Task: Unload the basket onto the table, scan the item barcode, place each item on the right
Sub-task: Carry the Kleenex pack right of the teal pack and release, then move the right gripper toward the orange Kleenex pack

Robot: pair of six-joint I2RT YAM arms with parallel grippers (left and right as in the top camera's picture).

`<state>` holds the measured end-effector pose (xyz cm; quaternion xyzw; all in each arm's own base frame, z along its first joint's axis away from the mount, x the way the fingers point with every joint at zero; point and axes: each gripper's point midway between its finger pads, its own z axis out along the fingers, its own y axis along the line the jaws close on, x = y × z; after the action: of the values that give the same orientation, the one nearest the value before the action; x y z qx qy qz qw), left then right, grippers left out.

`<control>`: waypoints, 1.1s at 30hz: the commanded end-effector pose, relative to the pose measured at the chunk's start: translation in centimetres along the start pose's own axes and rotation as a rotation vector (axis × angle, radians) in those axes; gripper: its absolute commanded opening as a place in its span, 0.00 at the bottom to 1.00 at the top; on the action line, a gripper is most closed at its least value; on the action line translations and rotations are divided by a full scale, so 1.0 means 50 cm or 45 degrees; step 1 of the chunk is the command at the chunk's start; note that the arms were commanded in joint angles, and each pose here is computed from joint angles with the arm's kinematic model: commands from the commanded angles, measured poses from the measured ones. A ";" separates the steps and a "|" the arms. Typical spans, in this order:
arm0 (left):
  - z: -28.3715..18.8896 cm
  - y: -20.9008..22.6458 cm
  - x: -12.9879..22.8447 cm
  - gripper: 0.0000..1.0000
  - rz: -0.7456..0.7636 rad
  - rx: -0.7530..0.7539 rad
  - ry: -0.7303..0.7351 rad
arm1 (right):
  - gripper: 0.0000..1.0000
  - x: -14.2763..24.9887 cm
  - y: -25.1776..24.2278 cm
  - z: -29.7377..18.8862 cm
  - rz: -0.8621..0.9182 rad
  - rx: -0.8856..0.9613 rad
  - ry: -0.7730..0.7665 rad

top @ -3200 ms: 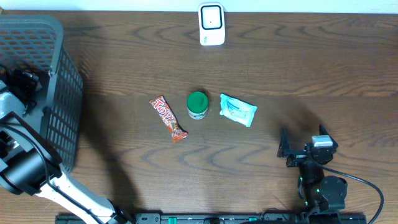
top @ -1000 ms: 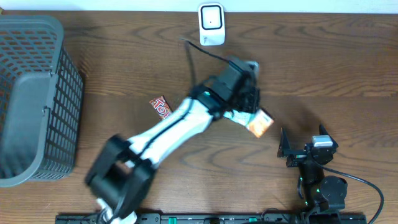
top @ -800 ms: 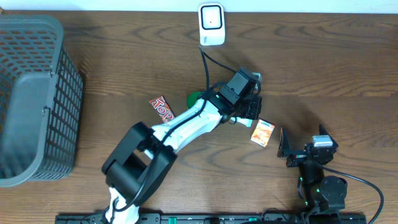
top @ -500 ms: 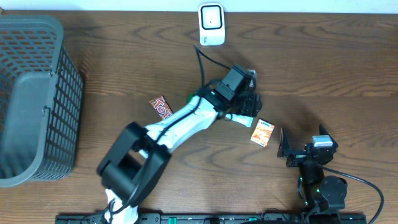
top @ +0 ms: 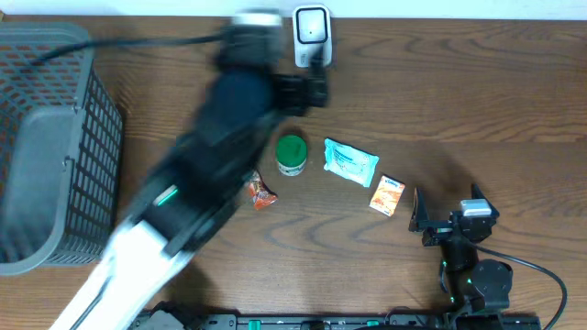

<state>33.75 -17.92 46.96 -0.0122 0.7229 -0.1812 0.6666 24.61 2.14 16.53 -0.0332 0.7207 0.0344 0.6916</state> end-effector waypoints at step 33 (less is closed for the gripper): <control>-0.358 0.241 -0.234 0.98 0.226 -0.544 -0.420 | 0.01 0.029 0.101 -0.018 0.481 -0.049 2.046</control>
<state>20.69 0.31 55.45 -0.1136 0.6272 0.0314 0.7699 23.45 8.40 16.70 -0.0295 0.9836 0.1774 -0.0153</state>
